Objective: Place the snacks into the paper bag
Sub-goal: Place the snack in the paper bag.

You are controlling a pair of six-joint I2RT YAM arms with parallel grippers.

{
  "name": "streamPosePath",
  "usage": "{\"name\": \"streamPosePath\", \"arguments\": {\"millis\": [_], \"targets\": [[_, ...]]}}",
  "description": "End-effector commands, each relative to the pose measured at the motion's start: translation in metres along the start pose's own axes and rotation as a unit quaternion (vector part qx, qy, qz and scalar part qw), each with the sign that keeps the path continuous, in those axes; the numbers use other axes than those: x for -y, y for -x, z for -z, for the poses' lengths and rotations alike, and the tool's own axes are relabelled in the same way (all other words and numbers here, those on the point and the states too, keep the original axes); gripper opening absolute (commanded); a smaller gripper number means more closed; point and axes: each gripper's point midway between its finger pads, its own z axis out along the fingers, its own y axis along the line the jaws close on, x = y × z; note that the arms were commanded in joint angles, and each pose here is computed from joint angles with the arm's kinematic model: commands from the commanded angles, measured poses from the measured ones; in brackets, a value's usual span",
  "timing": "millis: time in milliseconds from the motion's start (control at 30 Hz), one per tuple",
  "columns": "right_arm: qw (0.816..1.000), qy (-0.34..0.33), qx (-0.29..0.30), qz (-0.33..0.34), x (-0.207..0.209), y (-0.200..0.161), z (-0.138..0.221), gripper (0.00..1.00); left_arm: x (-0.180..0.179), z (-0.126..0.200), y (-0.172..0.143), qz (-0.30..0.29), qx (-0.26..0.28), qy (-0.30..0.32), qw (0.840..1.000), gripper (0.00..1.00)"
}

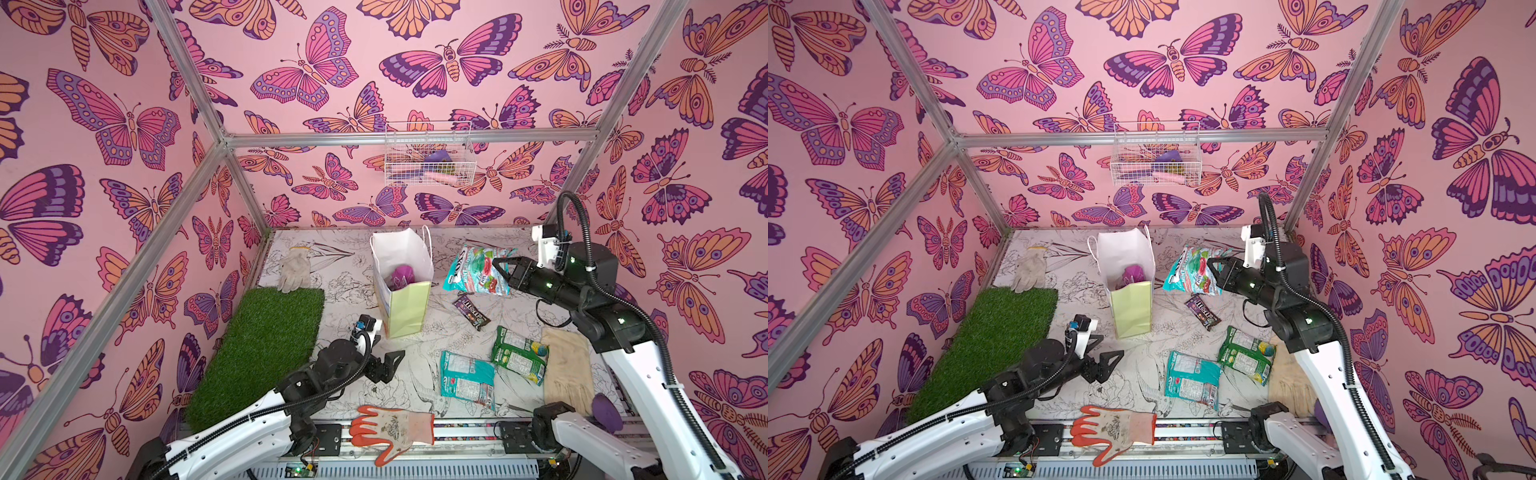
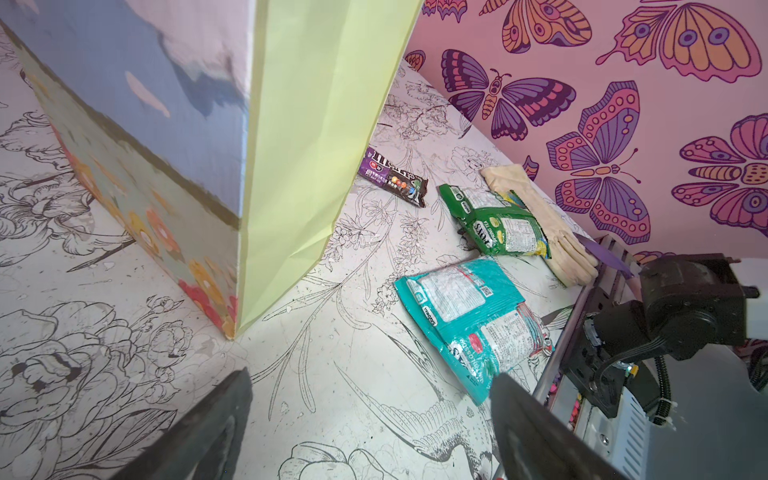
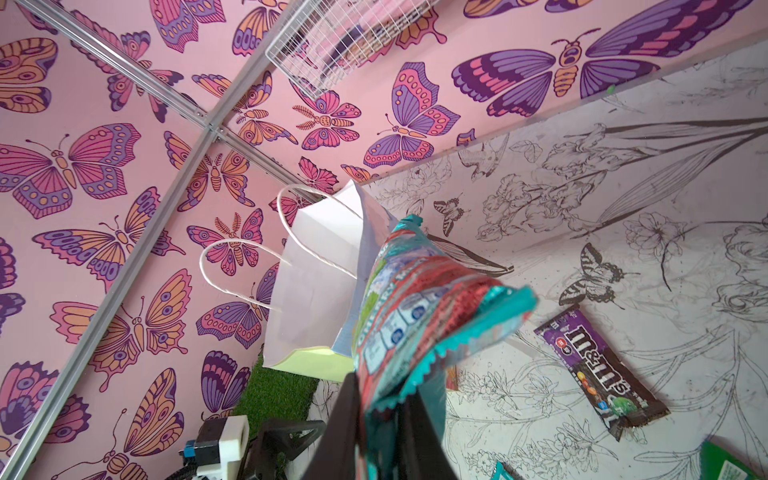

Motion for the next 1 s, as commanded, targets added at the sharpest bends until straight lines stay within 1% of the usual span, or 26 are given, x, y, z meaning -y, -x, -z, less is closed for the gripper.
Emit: {"name": "streamPosePath", "arguments": {"millis": [0, 233, 500, 967], "targets": [[0.998, 0.040, 0.034, 0.030, -0.029, 0.021, 0.012, 0.00, 0.000, -0.001, 0.001, -0.007, 0.007, 0.001, 1.000, 0.91], [0.995, 0.077, 0.045, 0.040, -0.052, 0.029, 0.017, 0.00, 0.007, -0.001, 0.003, -0.016, 0.007, -0.010, 1.000, 0.91], [0.992, 0.102, 0.054, 0.054, -0.075, 0.039, 0.020, 0.00, 0.012, 0.000, 0.005, -0.023, 0.011, -0.020, 0.999, 0.91], [0.986, 0.124, 0.051, 0.095, -0.111, 0.047, 0.003, 0.00, 0.018, 0.009, 0.014, -0.028, 0.035, -0.034, 0.998, 0.91]]}}
